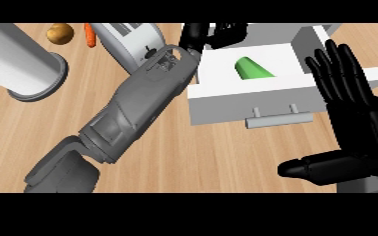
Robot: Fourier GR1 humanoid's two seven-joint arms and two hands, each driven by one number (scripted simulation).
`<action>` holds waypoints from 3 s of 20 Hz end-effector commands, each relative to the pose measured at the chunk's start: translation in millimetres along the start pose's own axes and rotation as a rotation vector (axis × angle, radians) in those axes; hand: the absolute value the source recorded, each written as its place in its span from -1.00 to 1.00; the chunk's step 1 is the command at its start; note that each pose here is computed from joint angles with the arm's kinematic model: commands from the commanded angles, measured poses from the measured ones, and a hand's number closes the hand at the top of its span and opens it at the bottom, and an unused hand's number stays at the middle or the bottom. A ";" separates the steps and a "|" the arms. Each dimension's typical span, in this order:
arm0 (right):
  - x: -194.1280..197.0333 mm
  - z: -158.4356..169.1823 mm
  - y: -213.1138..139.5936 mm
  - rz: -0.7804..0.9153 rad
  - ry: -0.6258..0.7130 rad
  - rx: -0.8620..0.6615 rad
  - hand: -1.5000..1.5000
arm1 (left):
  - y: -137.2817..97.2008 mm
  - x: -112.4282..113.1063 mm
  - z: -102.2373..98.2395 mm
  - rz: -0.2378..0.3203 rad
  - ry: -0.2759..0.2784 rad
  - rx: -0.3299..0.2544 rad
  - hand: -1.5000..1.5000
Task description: Pick up the cup, place it into the drawer and close the drawer
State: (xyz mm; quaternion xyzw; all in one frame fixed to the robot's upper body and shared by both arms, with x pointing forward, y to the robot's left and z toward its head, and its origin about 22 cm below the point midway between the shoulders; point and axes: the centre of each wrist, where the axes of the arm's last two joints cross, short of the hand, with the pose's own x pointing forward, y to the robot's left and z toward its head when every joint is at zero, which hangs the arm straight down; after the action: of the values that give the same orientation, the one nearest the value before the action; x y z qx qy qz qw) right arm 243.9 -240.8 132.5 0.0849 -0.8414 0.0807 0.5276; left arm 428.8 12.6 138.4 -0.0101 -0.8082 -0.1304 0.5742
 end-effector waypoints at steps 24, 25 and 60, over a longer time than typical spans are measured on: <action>21.9 28.9 -10.3 -0.046 -0.008 0.085 1.00 | -3.7 11.5 12.4 0.340 -0.083 0.039 -1.00; 42.5 24.6 -19.4 -0.009 0.016 0.134 1.00 | 19.8 14.2 6.5 0.327 -0.094 0.039 -1.00; -98.0 11.4 -3.1 0.882 0.217 0.468 -1.00 | 233.1 -53.9 228.0 0.401 -0.017 0.211 -1.00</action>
State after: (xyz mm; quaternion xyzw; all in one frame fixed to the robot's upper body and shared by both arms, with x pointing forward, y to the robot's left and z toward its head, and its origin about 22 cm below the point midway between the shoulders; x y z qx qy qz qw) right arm 259.6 -237.6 60.9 -0.1548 -0.7099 0.4708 0.5004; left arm 290.6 280.4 68.7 -0.1119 -0.8042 0.0746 0.5790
